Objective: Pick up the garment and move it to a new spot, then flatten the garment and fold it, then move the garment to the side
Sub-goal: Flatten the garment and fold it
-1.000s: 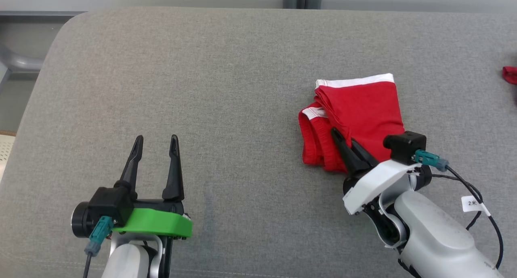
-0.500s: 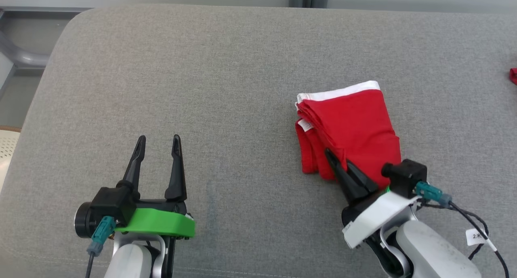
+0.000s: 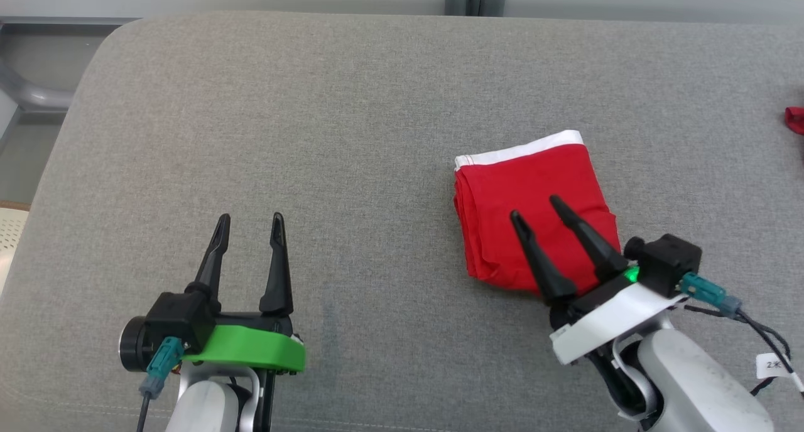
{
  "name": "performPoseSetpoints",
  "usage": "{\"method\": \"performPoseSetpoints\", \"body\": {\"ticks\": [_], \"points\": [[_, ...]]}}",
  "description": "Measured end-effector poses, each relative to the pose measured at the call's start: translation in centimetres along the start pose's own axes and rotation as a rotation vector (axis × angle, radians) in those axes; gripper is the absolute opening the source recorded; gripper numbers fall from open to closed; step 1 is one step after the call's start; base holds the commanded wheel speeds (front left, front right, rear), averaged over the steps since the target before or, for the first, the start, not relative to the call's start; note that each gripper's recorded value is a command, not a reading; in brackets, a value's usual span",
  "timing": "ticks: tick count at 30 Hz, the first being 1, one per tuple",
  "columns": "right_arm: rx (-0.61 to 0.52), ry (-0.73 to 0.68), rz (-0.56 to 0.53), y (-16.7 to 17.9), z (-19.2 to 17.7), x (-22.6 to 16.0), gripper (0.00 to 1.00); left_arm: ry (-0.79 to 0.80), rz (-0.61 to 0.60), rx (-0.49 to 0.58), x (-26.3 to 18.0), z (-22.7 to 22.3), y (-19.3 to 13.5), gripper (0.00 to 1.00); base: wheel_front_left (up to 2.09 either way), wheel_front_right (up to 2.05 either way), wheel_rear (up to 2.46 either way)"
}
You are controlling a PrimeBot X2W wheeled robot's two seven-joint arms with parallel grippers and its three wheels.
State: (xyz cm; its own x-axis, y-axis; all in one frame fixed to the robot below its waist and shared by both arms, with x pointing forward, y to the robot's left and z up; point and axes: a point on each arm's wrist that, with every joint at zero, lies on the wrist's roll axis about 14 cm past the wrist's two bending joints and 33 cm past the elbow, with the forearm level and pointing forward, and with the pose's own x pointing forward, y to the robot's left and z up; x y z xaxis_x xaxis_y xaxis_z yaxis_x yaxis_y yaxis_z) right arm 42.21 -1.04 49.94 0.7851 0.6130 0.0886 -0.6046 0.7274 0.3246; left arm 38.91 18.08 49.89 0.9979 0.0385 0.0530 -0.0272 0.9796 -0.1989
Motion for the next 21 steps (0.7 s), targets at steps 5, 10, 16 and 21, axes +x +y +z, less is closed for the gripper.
{"method": "performPoseSetpoints", "body": {"ticks": [5, 10, 16, 21], "points": [[-0.069, -0.056, -0.099, -3.8, 2.4, -0.4, 1.00, 0.004, 0.000, 0.001, -0.1, -0.1, 0.0, 1.00, 0.00, 0.00, 0.00], [-0.125, -0.055, -0.202, -7.4, 2.9, -1.1, 1.00, 0.007, 0.003, 0.002, -0.2, -0.2, 0.1, 1.00, 0.00, 0.00, 0.00], [-0.144, 0.057, -0.251, -9.0, -0.5, -1.9, 0.00, 0.017, 0.006, 0.004, -0.3, -0.5, 0.2, 1.00, 0.00, 0.00, 0.00], [-0.114, 0.127, -0.257, -8.8, -3.2, -1.5, 0.00, 0.025, 0.005, 0.006, -0.2, -0.8, 0.2, 1.00, 0.00, 0.00, 0.00]]}}
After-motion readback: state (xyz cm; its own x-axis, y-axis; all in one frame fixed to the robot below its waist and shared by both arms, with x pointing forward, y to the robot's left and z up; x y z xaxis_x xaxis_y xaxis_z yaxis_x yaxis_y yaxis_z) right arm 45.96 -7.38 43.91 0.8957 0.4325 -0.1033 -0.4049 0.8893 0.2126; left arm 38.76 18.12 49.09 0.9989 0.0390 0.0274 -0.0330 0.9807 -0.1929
